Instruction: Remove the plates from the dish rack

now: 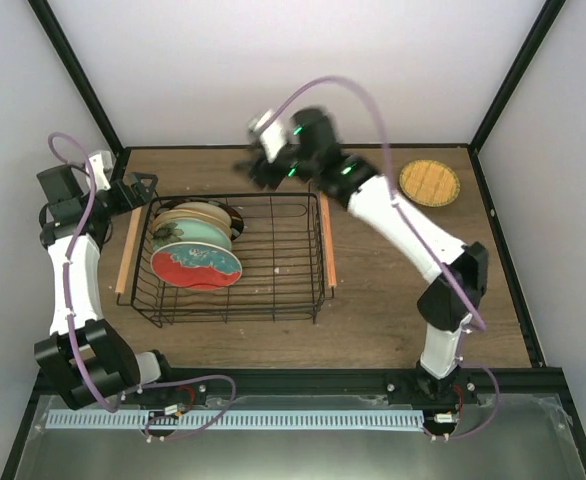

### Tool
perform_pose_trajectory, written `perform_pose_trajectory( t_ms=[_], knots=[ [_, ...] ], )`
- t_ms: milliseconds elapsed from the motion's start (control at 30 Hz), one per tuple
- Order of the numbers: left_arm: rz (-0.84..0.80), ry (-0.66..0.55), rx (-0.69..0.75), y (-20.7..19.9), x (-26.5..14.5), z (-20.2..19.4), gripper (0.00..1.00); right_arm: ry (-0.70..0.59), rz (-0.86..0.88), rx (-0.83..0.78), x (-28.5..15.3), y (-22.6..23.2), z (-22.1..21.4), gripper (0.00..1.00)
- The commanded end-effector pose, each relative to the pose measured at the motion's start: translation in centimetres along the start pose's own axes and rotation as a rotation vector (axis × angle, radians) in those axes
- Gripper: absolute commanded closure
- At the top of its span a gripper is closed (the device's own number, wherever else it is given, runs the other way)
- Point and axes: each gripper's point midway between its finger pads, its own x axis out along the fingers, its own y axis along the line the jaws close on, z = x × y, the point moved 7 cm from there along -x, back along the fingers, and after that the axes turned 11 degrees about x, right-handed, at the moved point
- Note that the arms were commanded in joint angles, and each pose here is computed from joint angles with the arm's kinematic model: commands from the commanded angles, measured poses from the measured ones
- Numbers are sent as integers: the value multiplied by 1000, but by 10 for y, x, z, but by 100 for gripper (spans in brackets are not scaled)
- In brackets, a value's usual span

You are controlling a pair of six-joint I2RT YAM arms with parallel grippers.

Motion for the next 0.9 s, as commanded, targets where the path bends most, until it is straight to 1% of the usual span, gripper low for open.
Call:
perform_pose_trajectory(
  t_ms=[0, 100, 167, 267, 400, 567, 867],
  knots=[
    [-25, -29, 31, -2, 2, 12, 0, 100, 105, -221, 27, 56, -55, 44],
    [-26, -29, 41, -3, 2, 13, 0, 114, 202, -250, 29, 84, -79, 49],
    [-31, -26, 44, -3, 2, 13, 0, 138, 236, -268, 30, 95, -98, 51],
    [-39, -21, 45, -2, 4, 12, 0, 177, 270, -295, 35, 108, -116, 51],
    [-53, -19, 45, 1, 9, 15, 0, 191, 315, -304, 40, 115, -124, 51],
    [-65, -23, 52, 4, 16, 22, 0, 176, 380, -299, 41, 123, -120, 51],
    [-78, -19, 47, 7, 24, 22, 0, 237, 433, -306, 60, 142, -142, 51]
  ],
)
